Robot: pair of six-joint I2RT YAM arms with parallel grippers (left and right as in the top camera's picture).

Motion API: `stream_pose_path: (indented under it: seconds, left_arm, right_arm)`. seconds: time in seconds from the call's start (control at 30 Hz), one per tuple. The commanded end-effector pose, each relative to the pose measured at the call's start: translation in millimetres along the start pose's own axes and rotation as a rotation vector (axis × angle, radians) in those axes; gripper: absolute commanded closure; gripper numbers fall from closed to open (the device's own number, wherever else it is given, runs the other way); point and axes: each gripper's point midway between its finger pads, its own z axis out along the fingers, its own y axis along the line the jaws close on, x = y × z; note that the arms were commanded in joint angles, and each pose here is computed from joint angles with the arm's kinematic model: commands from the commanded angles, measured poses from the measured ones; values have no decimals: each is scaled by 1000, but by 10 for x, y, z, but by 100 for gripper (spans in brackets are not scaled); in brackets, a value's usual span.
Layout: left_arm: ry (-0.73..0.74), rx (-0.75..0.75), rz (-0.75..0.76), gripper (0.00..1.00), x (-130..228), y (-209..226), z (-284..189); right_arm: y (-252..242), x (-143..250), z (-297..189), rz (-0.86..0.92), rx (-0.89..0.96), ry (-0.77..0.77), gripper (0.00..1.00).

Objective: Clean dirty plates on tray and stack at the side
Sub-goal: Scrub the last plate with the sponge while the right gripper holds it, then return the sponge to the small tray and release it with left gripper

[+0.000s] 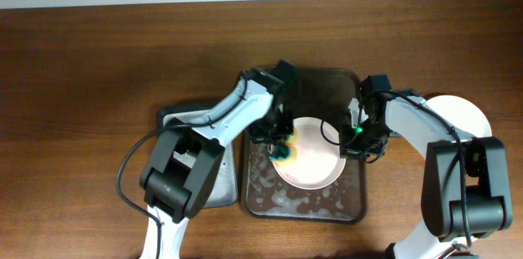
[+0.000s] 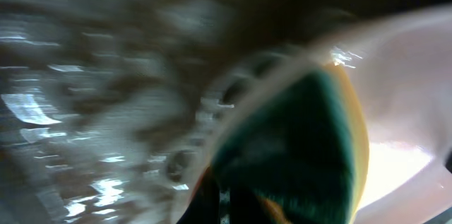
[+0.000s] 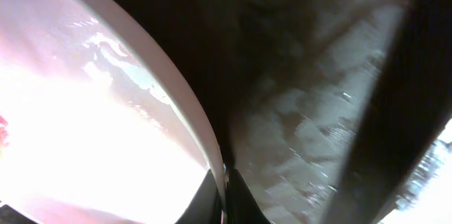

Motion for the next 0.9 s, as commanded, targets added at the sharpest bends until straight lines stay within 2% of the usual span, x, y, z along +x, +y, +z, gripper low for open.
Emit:
stream_pose_path:
  seconds: [0.0, 0.13, 0.27, 0.4, 0.5, 0.63, 0.73, 0.87]
  left_arm:
    - [-108, -182, -28, 100, -340, 435, -171]
    - [-132, -159, 46, 100, -362, 196, -540]
    - [-167, -138, 88, 100, -181, 80, -1083]
    - [-300, -263, 36, 100, 73, 573, -1903]
    - [-340, -332, -9, 100, 204, 854, -2126]
    - [-293, -361, -95, 100, 343, 1253, -1885]
    - [-227, -301, -173, 100, 412, 1530, -1409]
    - [-212, -218, -243, 100, 378, 1762, -935]
  right_arm:
    - [-179, 36, 29, 12, 82, 12, 96]
    - [-180, 47, 27, 13, 83, 16, 96]
    - [-140, 39, -96, 4, 79, -17, 96]
    - [-19, 14, -476, -35, 65, -141, 96]
    - [64, 7, -732, -60, 53, -234, 96]
    - [143, 84, -1144, -93, 60, -375, 96]
    - [33, 174, -1384, -89, 145, -455, 96]
    - [-92, 260, -1541, -75, 228, -503, 96]
